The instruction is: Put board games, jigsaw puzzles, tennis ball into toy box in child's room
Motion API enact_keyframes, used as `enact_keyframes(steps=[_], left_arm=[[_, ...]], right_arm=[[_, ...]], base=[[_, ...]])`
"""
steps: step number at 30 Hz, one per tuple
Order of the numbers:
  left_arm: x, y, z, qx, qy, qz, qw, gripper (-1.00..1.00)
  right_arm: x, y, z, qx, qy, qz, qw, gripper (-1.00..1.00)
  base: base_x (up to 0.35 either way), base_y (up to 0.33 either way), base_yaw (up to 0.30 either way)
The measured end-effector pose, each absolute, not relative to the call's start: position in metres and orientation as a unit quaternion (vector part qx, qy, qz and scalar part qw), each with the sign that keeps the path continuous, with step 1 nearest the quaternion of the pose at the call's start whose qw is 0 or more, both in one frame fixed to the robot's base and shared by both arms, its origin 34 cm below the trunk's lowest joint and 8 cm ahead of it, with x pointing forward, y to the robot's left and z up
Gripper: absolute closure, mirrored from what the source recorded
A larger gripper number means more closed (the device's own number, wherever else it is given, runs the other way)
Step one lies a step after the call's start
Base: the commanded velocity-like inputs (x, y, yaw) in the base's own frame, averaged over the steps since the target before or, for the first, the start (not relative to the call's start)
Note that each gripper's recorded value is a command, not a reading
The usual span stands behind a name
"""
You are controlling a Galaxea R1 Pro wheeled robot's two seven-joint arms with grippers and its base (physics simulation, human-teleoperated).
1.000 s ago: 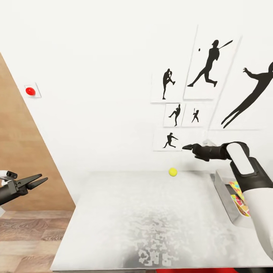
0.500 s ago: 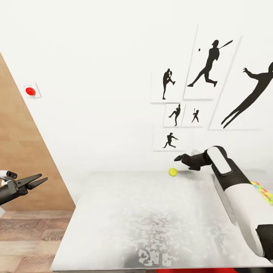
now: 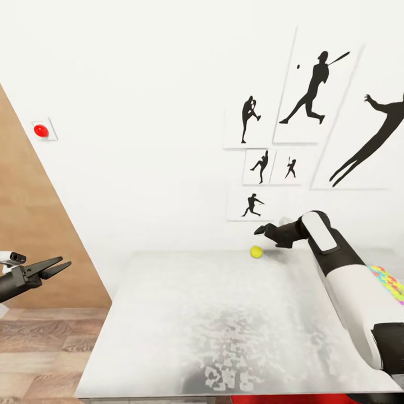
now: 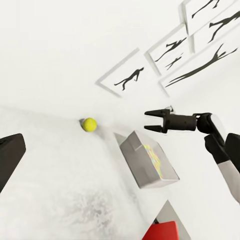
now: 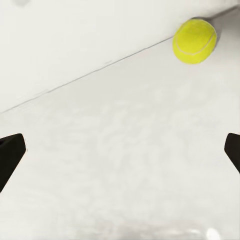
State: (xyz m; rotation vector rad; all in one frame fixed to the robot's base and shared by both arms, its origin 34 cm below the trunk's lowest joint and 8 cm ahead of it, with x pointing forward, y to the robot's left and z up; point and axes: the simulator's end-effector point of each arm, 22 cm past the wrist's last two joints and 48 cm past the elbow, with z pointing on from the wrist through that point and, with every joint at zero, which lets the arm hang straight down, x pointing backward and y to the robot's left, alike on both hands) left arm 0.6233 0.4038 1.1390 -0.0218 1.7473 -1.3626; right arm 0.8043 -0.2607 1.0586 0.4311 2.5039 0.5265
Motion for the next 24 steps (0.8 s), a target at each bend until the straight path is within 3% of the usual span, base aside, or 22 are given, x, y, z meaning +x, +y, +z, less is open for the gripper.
enact_keyframes(steps=[24], left_arm=[[0.628,0.404,1.119,-0.019,0.715,-0.549,0.432,-1.00]], right_arm=[[0.826,-0.264,1.051,0.177,0.934,0.189,0.245,-1.00]], base=[[0.000,0.000,0.000]])
